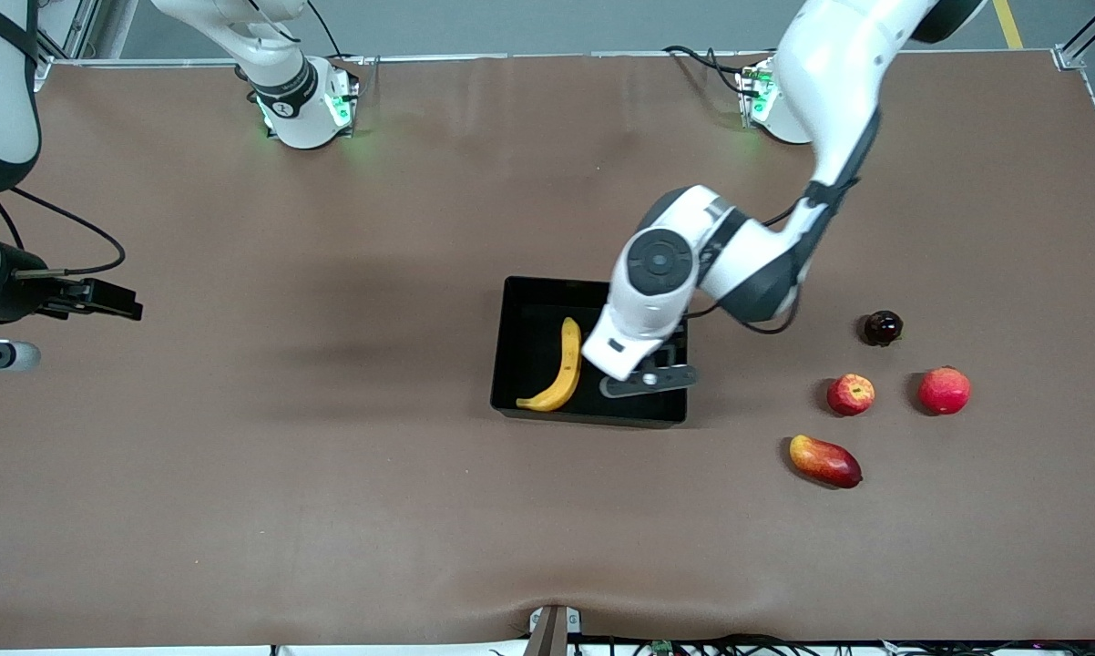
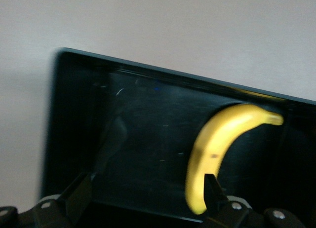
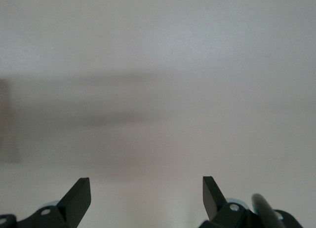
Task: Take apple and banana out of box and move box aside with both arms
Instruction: 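Lower the left gripper into the box and grasp the yellow banana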
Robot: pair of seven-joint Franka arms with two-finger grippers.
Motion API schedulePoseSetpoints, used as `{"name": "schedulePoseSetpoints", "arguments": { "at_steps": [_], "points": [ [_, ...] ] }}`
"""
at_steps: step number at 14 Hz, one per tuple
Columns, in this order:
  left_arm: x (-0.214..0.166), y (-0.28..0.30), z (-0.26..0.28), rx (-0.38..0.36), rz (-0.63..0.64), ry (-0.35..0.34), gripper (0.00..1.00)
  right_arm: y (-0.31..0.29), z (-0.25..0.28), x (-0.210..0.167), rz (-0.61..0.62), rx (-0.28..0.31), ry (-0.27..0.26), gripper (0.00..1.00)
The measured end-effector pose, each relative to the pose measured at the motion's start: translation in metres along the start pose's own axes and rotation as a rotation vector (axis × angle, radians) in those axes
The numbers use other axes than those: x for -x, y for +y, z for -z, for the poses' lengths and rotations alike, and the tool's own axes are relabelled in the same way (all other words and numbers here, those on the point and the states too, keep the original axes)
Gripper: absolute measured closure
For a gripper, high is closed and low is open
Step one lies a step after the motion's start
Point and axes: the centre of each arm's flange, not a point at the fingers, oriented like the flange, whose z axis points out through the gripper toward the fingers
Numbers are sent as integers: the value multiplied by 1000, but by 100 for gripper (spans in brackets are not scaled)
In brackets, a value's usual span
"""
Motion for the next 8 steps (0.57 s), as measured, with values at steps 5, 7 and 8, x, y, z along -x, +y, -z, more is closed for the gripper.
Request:
{"name": "schedulePoseSetpoints", "arguments": {
  "at_steps": [5,7,8],
  "points": [
    [24,37,-39,27,-43,24,0,0,-1,8,1,-1,-58,0],
    [28,44,-53,41,-52,37,0,0,-2,10,0,-1,-67,0],
    [29,46,-61,49,-54,40,0,0,-2,10,-1,-1,-68,0]
  ]
}}
